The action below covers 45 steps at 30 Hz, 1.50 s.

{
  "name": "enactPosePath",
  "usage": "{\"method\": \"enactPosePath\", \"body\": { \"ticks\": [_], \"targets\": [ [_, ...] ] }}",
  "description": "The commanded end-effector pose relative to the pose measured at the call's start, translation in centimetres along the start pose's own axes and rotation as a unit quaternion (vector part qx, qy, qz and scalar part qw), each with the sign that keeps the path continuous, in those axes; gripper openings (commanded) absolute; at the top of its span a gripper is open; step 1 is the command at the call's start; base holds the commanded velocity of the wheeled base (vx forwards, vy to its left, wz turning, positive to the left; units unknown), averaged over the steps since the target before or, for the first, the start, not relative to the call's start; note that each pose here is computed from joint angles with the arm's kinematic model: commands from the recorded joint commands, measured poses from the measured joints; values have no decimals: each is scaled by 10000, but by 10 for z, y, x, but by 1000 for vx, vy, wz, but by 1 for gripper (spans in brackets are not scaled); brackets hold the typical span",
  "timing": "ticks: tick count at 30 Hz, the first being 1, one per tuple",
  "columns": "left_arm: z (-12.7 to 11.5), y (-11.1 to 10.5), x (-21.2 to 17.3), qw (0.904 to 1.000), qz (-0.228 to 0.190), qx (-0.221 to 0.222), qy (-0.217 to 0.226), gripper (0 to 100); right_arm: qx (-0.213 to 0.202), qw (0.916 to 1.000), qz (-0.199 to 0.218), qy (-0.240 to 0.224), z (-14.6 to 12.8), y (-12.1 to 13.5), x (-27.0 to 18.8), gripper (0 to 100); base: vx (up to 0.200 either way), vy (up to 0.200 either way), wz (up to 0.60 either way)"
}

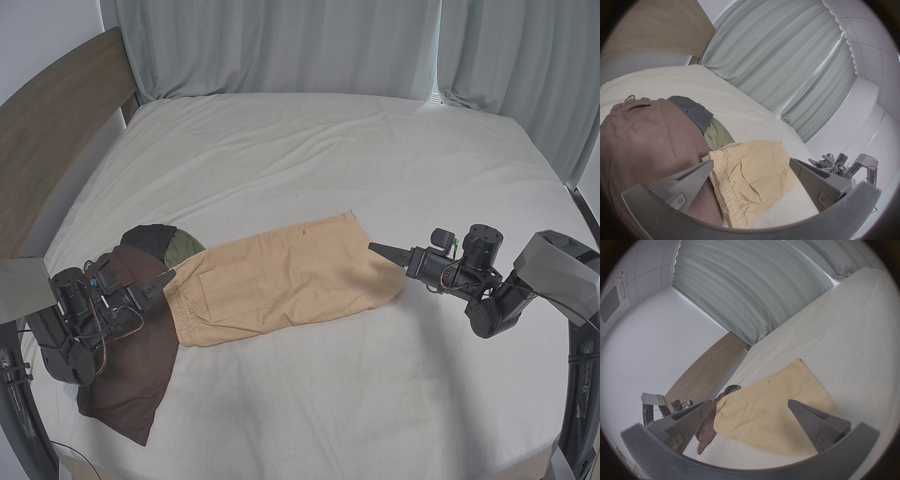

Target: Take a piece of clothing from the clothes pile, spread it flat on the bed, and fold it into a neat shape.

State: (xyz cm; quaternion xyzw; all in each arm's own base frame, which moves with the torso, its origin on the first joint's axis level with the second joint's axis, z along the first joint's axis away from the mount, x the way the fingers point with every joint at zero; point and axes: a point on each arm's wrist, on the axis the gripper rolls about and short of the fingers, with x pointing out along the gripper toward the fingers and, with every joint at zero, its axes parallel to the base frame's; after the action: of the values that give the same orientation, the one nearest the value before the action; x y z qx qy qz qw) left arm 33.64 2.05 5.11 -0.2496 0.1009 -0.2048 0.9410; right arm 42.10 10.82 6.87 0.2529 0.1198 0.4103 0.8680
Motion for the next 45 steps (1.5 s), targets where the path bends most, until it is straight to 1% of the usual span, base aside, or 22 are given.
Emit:
{"method": "enactPosePath", "body": {
  "ticks": [1,2,5,8,10,14,16,18,21,22,23,26,31,34,38,45],
  "targets": [
    [5,-12,-4,9999,-111,87,-41,100,18,10000,-27,32,-1,18,-5,100,0,0,0],
    [4,-16,-5,9998,-154,125,-9,100,37,9998,-171,1,-4,22,-6,100,0,0,0],
    [3,-18,-6,9996,-174,242,0,100,-10,9997,-253,4,-7,24,-6,100,0,0,0],
    [0,-20,-6,9982,-188,563,54,100,-42,9988,-448,187,-18,28,-8,100,0,0,0],
    [-1,-21,-7,9973,-197,702,70,100,-101,9976,-651,211,-24,29,-5,100,0,0,0],
    [3,-29,-11,9965,-266,797,29,100,-237,9953,-892,289,-33,34,1,100,0,0,0],
    [4,-32,-12,9961,-292,830,26,100,-238,9949,-926,322,-35,37,2,100,0,0,0],
    [5,-34,-14,9950,-302,952,-1,100,-199,9932,-1089,367,-37,39,4,100,0,0,0],
    [6,-33,-14,9913,-279,1289,-15,100,-181,9907,-1293,378,-40,40,5,100,0,0,0],
    [6,-33,-14,9911,-279,1304,-15,100,-181,9907,-1293,378,-40,40,5,100,0,0,0],
    [6,-32,-14,9876,-264,1546,-28,100,-175,9901,-1337,379,-41,40,5,100,0,0,0],
    [7,-30,-14,9804,-245,1952,-59,100,-151,9883,-1465,393,-44,38,2,100,0,0,0],
    [8,-27,-14,9731,-192,2294,-84,100,-66,9863,-1563,528,-51,35,-3,100,0,0,0],
    [10,-28,-14,9705,-195,2401,-132,100,-13,9845,-1635,632,-57,33,-5,100,0,0,0],
    [12,-27,-15,9705,-192,2401,-147,100,42,9827,-1703,729,-60,31,-6,100,0,0,0],
    [11,-27,-15,9707,-188,2393,-135,100,91,9799,-1851,744,-63,27,-7,100,0,0,0]
  ]
}}
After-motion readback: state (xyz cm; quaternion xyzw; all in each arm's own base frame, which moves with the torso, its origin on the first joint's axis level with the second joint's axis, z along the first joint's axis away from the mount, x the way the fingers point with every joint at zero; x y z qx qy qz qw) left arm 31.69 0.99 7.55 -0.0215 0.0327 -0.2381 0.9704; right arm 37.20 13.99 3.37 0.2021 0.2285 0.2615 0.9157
